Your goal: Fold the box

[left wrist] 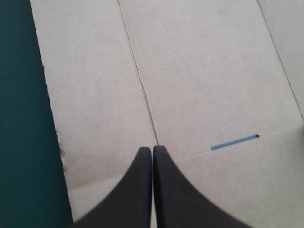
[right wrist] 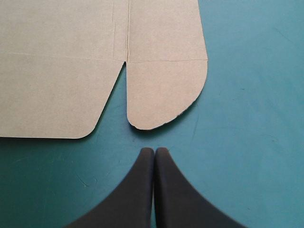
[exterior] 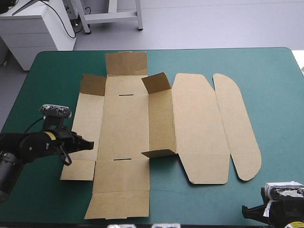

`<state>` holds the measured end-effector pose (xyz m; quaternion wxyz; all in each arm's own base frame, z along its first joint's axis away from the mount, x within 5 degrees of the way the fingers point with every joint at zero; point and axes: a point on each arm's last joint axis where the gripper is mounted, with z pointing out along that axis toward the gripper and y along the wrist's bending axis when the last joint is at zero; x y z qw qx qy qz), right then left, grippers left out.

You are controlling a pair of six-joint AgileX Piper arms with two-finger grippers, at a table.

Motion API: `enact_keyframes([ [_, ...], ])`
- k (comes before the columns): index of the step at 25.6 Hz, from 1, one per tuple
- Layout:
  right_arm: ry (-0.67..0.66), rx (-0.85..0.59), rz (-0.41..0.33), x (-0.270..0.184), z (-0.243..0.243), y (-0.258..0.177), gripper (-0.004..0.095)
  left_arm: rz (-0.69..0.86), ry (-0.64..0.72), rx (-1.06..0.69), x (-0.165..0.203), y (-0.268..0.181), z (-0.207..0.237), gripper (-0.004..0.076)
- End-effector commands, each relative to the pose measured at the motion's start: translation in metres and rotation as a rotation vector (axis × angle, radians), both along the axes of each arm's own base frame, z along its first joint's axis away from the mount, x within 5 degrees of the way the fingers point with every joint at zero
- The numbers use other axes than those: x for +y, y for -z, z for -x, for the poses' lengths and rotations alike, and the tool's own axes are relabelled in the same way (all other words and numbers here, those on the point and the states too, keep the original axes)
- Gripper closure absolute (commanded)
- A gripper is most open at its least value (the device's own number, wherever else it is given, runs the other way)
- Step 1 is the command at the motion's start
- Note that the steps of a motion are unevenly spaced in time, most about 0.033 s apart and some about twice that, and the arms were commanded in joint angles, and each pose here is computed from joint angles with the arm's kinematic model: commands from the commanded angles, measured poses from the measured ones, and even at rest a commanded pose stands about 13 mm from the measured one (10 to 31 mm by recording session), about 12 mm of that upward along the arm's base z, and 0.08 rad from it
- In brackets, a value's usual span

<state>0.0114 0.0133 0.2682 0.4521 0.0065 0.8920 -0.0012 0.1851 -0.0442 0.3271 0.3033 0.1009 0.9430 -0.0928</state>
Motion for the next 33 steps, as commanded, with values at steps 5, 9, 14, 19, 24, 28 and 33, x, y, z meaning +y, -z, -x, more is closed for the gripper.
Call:
enact_keyframes([
  [5,0.001,-0.065,0.009,-0.001,-0.004,-0.010,0.0928,0.136,-0.125,0.008,0.043,0.001,-0.058,0.0732],
  [9,0.001,-0.065,0.009,-0.001,-0.004,-0.010,0.0928,0.323,-0.162,0.101,0.086,0.020,-0.067,0.0732],
  [14,0.002,-0.067,0.009,-0.001,-0.004,-0.010,0.0927,0.403,-0.261,0.164,0.130,0.042,-0.068,0.0732],
  [19,0.003,-0.069,0.011,-0.001,-0.004,-0.010,0.0928,0.411,-0.242,0.212,0.134,0.054,-0.071,0.0732],
  [24,0.004,-0.068,0.013,-0.001,-0.004,-0.010,0.0928,0.399,-0.240,0.248,0.137,0.062,-0.073,0.0661],
  [28,0.004,-0.072,0.013,-0.001,-0.004,-0.011,0.0928,0.422,-0.242,0.267,0.138,0.067,-0.076,0.0433],
  [33,0.004,-0.072,0.013,-0.001,-0.004,-0.011,0.0928,0.481,-0.242,0.309,0.138,0.078,-0.081,0.0220],
])
